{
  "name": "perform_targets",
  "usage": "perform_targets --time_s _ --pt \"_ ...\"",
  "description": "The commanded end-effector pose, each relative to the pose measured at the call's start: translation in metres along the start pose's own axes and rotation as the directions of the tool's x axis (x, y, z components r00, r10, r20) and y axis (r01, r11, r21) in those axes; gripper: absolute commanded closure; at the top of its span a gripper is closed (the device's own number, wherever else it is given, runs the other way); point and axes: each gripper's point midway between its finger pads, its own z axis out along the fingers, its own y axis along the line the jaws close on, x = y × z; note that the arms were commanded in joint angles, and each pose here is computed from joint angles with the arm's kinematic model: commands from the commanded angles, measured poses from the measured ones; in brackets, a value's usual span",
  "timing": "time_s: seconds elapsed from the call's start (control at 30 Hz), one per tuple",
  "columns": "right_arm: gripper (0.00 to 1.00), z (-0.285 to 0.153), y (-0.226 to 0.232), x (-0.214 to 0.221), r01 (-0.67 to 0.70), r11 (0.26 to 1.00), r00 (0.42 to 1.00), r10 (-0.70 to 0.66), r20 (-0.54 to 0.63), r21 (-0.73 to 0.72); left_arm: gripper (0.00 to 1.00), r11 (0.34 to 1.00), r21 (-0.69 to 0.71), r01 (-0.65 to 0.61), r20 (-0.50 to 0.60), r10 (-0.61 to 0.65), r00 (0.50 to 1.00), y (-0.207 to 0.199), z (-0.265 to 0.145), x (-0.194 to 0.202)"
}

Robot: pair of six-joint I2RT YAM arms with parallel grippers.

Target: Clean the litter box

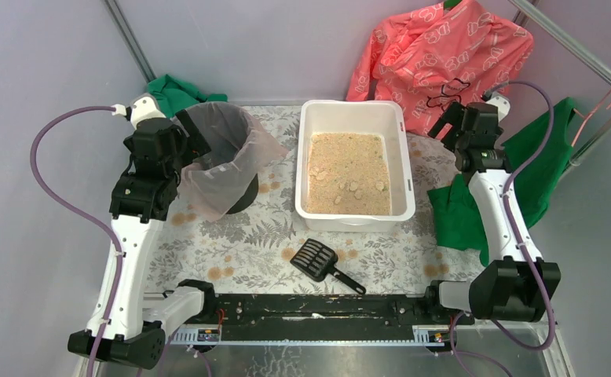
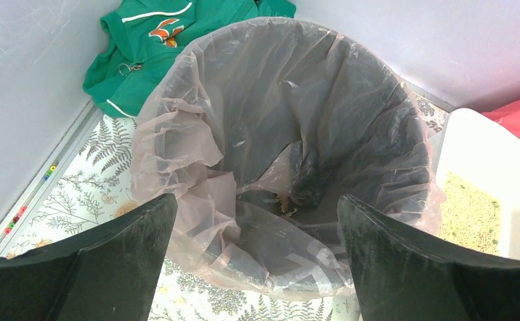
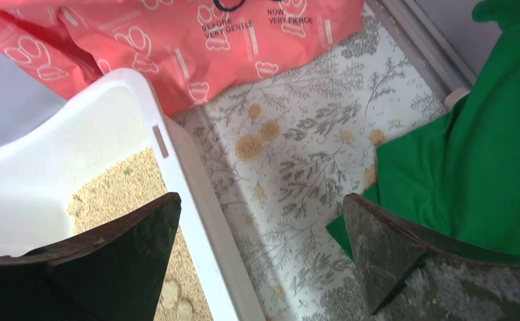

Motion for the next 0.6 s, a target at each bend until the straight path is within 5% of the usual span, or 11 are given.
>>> perform_targets --time_s 0.0,0.13,0.33,0.57 --pt "0.00 -0.025 0.011 -0.018 -0.014 0.997 0.998 0.019 0.063 -0.071 0.01 1.000 0.021 -0.004 0.072 0.003 0.997 -0.004 -0.008 -0.020" --pt "0.00 -0.033 -0.001 -0.029 -0.080 0.996 0.983 0.085 0.163 -0.037 0.01 0.999 0.008 -0.040 0.070 0.039 0.997 0.001 -0.009 -0.018" --pt "0.00 -0.018 0.000 -0.005 0.018 1.000 1.000 -0.018 -0.010 -0.005 0.01 0.999 -0.014 -0.045 0.008 0.045 0.999 0.003 -0.004 -0.005" --pt "0.00 -0.015 0.005 0.005 0.026 0.999 0.998 -0.028 -0.059 -0.035 0.01 0.999 -0.016 -0.047 0.002 0.047 0.999 0.007 -0.006 0.002"
